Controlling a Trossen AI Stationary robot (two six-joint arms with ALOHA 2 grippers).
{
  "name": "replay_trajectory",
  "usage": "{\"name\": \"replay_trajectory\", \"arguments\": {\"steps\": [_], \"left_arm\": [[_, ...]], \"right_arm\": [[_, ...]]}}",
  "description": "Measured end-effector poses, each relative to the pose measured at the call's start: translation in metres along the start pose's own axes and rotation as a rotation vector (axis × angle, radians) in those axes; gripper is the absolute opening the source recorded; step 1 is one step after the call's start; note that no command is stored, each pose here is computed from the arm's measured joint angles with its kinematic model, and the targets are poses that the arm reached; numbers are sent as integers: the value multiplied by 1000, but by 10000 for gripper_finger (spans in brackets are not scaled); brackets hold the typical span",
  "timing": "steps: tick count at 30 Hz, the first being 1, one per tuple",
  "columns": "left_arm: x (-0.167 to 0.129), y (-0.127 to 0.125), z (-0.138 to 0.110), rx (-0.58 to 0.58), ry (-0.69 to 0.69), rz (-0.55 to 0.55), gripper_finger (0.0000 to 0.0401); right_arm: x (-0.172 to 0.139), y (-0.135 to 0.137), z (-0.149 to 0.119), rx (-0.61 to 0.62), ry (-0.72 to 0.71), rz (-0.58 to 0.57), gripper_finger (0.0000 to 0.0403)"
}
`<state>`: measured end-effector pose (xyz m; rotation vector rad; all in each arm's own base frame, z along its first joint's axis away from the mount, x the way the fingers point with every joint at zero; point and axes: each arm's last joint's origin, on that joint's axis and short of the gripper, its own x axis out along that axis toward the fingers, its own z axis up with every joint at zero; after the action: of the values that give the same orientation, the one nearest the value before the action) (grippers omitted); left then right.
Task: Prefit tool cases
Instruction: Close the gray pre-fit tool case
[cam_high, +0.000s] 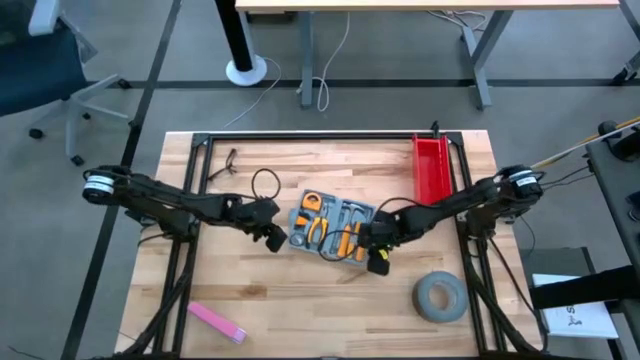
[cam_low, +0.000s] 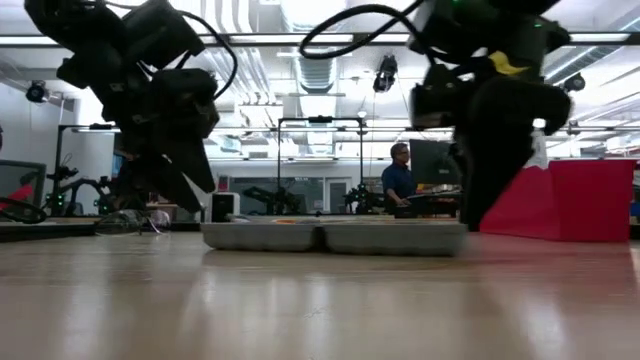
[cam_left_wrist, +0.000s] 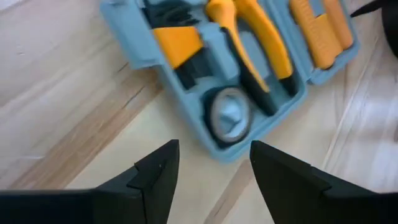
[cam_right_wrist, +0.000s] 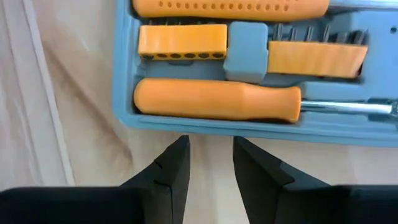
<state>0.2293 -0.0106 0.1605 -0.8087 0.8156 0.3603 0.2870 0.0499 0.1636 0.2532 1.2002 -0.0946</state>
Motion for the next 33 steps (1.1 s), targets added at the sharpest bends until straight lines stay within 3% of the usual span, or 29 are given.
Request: {"name": "replay_trajectory", "arguments": {"steps": [10, 20, 25, 29, 33], "left_arm": [[-1, 3, 6, -3, -47, 38, 221], [-1, 23, 23, -114, -103, 131, 222], [-2, 29, 28, -139, -127, 159, 217], [-1, 32, 30, -148, -137, 175, 211], [9, 35, 30, -153, -128, 193, 204]], "right_arm": [[-2, -1, 23, -47, 14, -20, 108], [-12, -3, 16, -36, 31, -51, 86], [-4, -9, 3, -33, 77, -72, 80], [3, -15, -5, 1, 72, -155, 76], [8, -15, -6, 10, 22, -133, 77]]}}
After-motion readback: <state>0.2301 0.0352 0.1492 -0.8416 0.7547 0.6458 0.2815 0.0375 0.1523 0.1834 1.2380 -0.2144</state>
